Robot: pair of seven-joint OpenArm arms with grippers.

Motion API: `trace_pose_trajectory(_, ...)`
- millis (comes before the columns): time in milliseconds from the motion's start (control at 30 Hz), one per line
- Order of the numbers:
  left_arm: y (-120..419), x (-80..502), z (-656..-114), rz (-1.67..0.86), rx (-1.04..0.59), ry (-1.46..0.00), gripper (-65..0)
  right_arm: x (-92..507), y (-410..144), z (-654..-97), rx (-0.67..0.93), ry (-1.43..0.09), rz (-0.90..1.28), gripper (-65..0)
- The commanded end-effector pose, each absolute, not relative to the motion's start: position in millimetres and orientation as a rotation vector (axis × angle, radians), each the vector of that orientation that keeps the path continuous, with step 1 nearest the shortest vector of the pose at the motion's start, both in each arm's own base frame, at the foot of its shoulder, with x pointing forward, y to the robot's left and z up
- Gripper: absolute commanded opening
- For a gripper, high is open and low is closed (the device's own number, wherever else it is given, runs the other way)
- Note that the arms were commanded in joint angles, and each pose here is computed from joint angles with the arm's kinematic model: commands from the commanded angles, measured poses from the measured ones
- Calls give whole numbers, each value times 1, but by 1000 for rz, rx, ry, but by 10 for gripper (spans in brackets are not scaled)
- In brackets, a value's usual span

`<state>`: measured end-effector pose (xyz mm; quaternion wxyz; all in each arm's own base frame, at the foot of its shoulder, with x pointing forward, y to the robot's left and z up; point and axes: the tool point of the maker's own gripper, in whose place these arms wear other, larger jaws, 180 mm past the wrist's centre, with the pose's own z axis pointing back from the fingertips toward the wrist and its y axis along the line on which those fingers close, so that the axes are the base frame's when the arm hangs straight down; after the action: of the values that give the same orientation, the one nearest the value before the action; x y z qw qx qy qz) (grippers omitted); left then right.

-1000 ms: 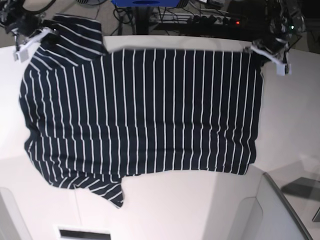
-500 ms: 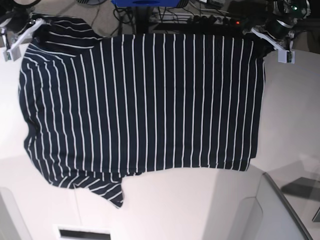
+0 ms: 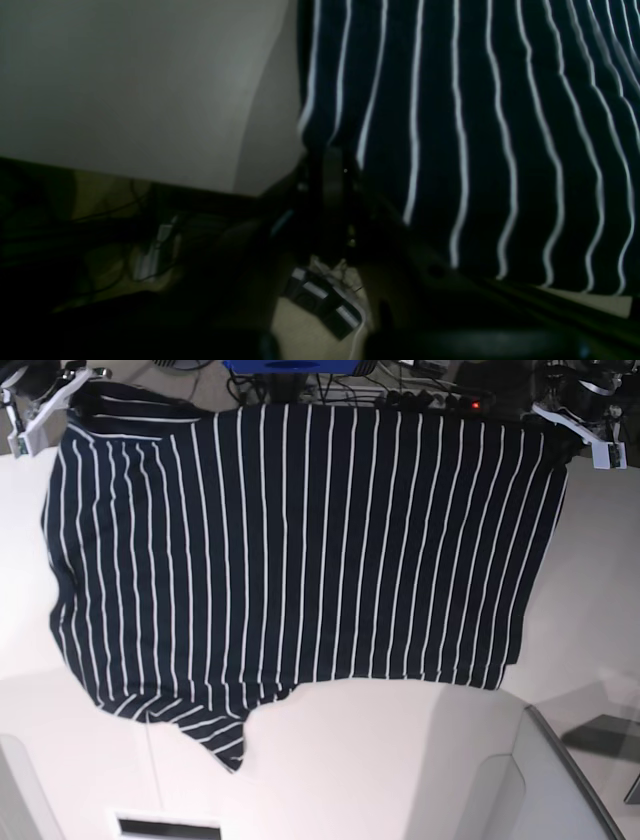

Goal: Layout the t-shirt on the table in an organized manner, then fold the t-shirt properly
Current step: 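Lift the shirt edge with both grippers and pull it taut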

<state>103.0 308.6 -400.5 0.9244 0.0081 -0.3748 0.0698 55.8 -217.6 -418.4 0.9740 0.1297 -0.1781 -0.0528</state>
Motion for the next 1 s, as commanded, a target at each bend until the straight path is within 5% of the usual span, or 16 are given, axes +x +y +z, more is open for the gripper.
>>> trace_pose_trajectory(0,312,106,-393,135,26,-794,-650,60,-222,-412,247,-386,-88,-650)
trace_pose_trajectory(500,299,108,-408,142,-22,-774,-650,88,-223,-407,245,-435,-71,-650)
trace_pose_trajectory(967,294,148,-365,28,36,-798,-650,155,-239,-387,198,-448,18,-650)
